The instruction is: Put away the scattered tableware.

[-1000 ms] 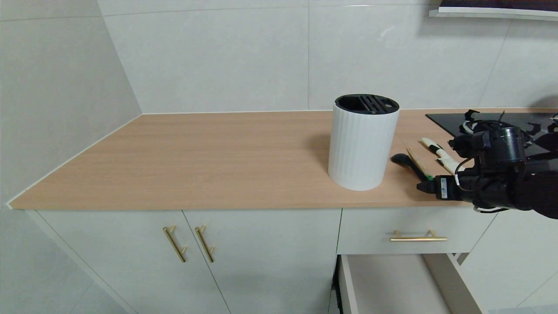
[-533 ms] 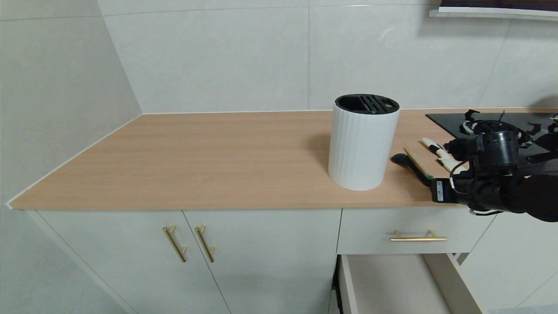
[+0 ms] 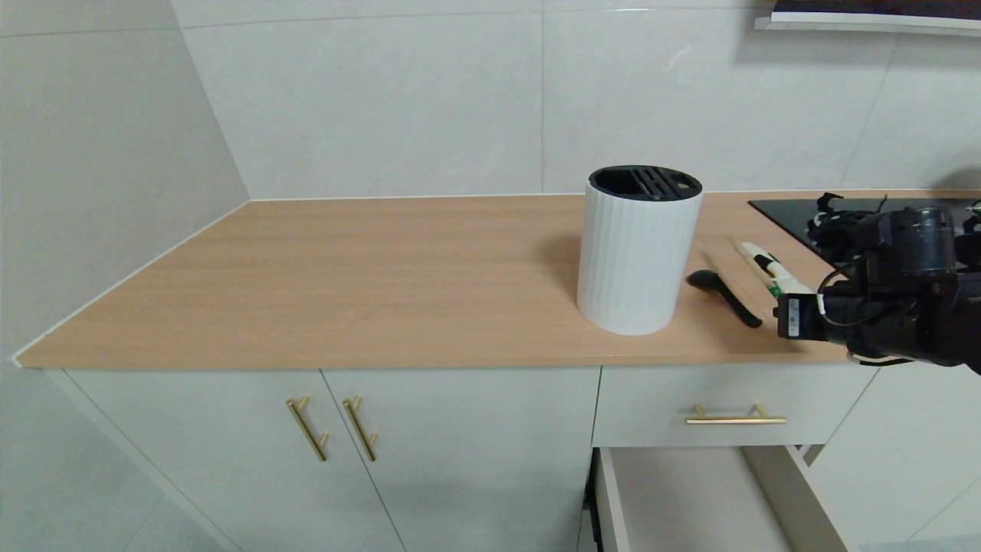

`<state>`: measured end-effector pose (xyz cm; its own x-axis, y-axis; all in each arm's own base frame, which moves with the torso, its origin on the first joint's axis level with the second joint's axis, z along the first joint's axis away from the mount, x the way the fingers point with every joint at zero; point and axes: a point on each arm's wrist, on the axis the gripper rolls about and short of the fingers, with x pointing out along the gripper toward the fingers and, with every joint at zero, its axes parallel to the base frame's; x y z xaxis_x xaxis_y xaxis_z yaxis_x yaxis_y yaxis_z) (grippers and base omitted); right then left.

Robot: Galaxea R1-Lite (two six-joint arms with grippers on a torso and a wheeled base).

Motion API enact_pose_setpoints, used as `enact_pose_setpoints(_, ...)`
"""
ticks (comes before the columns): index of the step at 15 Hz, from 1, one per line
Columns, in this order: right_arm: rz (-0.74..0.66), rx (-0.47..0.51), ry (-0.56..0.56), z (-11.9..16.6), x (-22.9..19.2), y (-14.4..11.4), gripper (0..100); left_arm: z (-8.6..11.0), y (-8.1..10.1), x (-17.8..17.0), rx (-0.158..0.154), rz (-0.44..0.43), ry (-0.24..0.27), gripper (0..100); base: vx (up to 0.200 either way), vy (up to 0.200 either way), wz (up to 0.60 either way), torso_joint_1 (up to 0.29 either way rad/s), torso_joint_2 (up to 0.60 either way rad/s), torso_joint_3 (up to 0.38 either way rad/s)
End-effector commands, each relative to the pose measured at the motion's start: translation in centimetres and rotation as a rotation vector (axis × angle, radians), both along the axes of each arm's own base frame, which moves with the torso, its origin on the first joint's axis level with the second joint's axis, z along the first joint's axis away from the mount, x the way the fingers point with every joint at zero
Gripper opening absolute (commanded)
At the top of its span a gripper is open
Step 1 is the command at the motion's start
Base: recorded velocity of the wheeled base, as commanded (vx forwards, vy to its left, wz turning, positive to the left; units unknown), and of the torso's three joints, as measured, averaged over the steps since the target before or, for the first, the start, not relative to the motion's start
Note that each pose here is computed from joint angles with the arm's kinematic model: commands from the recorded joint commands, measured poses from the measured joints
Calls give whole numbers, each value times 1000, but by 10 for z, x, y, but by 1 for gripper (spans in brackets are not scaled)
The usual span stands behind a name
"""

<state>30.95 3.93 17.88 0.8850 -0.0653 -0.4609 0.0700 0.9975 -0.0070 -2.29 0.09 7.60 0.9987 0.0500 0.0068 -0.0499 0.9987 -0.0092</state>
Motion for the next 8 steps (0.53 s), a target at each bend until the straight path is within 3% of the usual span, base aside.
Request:
enact_pose_setpoints(1,3,7,-61,21,-17,-2,0,0,0,0,0,1,1,100,0,0,0,0,0,0)
enact_pose_setpoints(8,59,34,-132,61,-97,-7,0,0,0,0,0,1,1,100,0,0,0,0,0,0)
